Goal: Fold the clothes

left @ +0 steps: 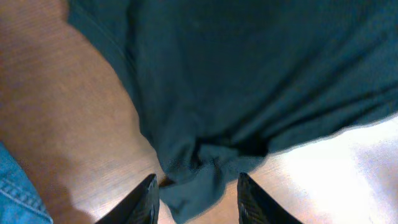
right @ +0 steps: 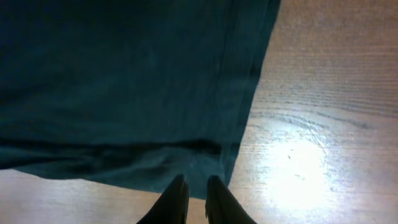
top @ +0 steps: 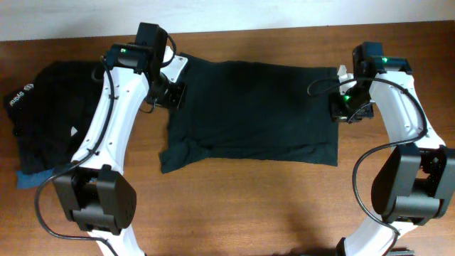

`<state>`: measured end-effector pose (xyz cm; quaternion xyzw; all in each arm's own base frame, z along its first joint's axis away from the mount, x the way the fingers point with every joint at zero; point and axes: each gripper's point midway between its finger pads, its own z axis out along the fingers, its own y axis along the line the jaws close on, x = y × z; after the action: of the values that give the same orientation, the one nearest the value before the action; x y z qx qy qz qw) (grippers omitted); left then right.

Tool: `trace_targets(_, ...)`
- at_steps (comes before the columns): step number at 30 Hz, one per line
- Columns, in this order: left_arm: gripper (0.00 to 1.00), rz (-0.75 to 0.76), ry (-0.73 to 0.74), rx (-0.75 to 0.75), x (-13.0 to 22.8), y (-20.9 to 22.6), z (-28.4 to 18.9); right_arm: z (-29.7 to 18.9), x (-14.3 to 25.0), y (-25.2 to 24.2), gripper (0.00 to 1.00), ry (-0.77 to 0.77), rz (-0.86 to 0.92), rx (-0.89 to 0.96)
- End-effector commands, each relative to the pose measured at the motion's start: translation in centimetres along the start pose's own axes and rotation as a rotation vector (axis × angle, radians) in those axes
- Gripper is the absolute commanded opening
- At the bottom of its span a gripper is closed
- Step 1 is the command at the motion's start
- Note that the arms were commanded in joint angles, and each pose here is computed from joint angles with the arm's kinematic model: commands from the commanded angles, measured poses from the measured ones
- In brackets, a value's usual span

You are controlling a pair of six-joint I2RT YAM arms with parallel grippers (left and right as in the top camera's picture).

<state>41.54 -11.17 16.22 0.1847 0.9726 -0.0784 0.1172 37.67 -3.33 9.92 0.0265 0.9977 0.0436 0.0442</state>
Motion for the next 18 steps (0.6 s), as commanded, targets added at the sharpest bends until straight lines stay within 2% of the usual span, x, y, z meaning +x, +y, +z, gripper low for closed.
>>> trace_targets(1,0.4,-0.053,-0.003,-0.052,-0.2,1.2,1.8,0.7,-0.1,0.3,0.14,-0.009,0.007,-0.032)
trace_targets(7,0.4,-0.123,-0.049,-0.145,-1.3,3.9,3.9,3.1,0.5,0.3,0.13,0.025,0.011,-0.047)
trace_targets(11,0.39,-0.138,-0.09,-0.15,-2.6,4.9,5.8,4.9,0.8,0.4,0.13,0.043,0.012,-0.062)
trace_targets(18,0.29,-0.134,-0.148,-0.155,-5.0,6.1,9.8,7.1,0.4,0.2,0.09,0.053,0.004,-0.066)
